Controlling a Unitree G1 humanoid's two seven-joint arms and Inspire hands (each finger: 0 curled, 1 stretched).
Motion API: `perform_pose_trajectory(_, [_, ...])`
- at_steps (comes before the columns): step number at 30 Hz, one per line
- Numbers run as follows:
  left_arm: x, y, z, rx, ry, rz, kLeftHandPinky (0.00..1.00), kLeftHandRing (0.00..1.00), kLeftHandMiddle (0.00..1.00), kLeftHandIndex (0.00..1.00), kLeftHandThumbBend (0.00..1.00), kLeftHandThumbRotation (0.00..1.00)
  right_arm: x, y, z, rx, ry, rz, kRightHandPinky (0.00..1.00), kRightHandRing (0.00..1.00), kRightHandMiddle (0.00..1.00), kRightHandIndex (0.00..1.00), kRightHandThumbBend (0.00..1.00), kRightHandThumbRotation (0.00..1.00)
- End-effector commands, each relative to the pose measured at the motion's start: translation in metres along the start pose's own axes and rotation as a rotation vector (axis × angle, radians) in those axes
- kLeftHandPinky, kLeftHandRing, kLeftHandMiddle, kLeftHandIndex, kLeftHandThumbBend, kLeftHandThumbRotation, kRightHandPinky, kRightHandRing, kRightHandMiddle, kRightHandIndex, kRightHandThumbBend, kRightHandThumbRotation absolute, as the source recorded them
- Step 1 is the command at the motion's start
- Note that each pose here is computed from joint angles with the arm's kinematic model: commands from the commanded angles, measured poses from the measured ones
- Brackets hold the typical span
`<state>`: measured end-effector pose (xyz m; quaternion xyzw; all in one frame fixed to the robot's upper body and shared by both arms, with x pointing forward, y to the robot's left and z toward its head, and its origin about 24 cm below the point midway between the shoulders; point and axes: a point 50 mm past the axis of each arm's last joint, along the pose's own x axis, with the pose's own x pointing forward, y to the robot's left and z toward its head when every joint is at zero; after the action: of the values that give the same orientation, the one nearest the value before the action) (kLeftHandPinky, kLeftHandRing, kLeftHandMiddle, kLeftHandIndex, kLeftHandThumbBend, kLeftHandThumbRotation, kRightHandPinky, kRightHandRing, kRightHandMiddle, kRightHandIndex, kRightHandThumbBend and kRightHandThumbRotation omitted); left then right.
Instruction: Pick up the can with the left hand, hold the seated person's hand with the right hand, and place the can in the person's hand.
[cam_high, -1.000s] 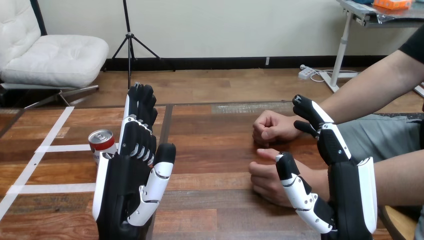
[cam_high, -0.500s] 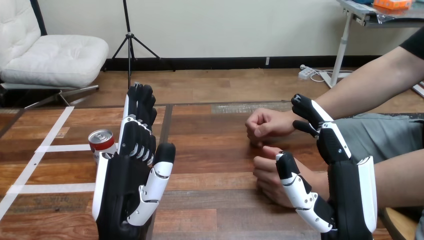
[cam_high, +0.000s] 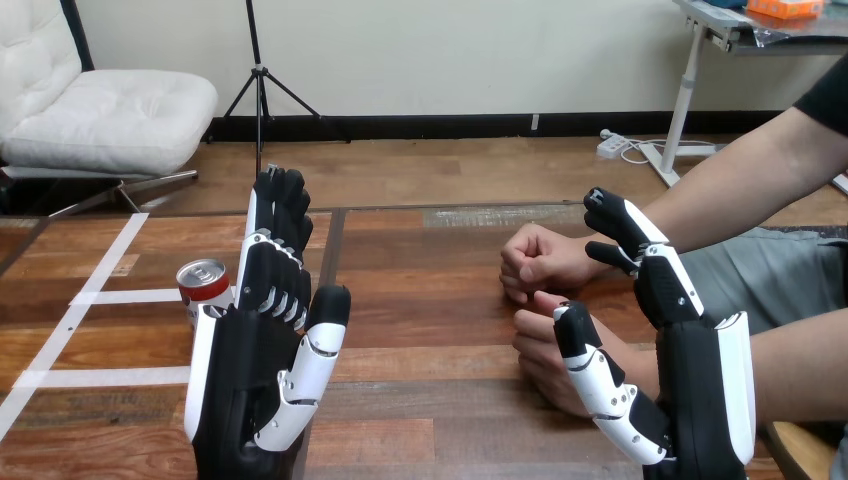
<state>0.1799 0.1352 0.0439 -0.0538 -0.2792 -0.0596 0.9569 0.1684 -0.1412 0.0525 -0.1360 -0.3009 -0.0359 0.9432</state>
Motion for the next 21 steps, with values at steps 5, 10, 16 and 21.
perform_pose_trajectory(5, [-0.0012, -0.0067, 0.0024, -0.017, -0.022, 0.014, 1.0, 1.0, 1.0, 1.0, 0.38, 0.61, 0.0167, -0.0012, 0.0046, 0.008, -0.072, -0.025, 0.78, 0.85, 0.87, 0.85, 0.43, 0.63])
perform_pose_trajectory(10, [-0.0016, -0.0062, 0.0024, -0.02, -0.019, 0.019, 1.0, 1.0, 1.0, 1.0, 0.38, 0.6, 0.0164, -0.0011, 0.0045, 0.018, -0.07, -0.025, 0.79, 0.85, 0.87, 0.85, 0.44, 0.63])
perform_pose_trajectory(16, [-0.0018, -0.0039, 0.0021, -0.015, -0.026, 0.027, 1.0, 1.0, 1.0, 1.0, 0.39, 0.6, 0.0161, -0.0015, 0.004, 0.015, -0.071, -0.02, 0.79, 0.85, 0.87, 0.85, 0.43, 0.62])
perform_pose_trajectory(21, [-0.0017, -0.0017, 0.0027, 0.0, -0.038, 0.04, 1.0, 1.0, 1.0, 1.0, 0.4, 0.54, 0.016, -0.0017, 0.0039, 0.014, -0.071, -0.017, 0.78, 0.85, 0.87, 0.86, 0.43, 0.61])
